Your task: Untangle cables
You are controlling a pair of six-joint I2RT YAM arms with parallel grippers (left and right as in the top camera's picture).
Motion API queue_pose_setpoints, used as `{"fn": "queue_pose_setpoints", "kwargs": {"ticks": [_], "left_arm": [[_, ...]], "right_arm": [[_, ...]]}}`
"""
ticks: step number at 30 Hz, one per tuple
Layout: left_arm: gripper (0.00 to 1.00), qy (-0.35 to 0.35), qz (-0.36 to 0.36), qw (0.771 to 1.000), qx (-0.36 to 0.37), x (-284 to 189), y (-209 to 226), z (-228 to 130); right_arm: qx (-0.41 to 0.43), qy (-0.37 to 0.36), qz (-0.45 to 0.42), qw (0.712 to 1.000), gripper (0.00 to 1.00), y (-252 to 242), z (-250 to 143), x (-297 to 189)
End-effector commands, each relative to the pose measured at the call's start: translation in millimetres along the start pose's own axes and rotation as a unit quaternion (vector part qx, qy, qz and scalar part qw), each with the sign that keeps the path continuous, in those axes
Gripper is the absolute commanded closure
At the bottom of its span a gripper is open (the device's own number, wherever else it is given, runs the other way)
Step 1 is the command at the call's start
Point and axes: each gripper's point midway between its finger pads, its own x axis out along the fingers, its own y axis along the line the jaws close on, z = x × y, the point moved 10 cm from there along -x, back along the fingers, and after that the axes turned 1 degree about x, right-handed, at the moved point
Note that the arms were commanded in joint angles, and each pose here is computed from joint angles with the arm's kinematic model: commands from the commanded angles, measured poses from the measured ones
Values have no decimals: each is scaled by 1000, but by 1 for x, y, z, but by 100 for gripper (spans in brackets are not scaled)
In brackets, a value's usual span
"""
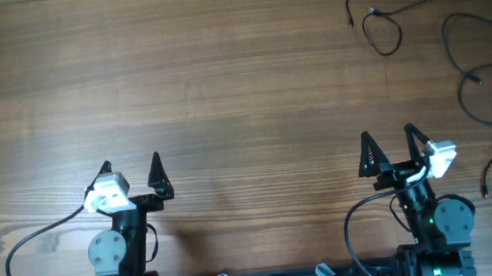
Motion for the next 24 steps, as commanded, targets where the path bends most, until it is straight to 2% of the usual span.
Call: {"fn": "queue_pose_setpoints", "kwargs": {"ticks": [1,24], "left_arm": [[0,1,-3,1000,9,0,0,-2],[0,1,-3,1000,9,0,0,-2]], "right_arm": [[0,-9,-2,1000,0,0,2,-1],[1,-6,-3,1000,0,0,1,0]]}}
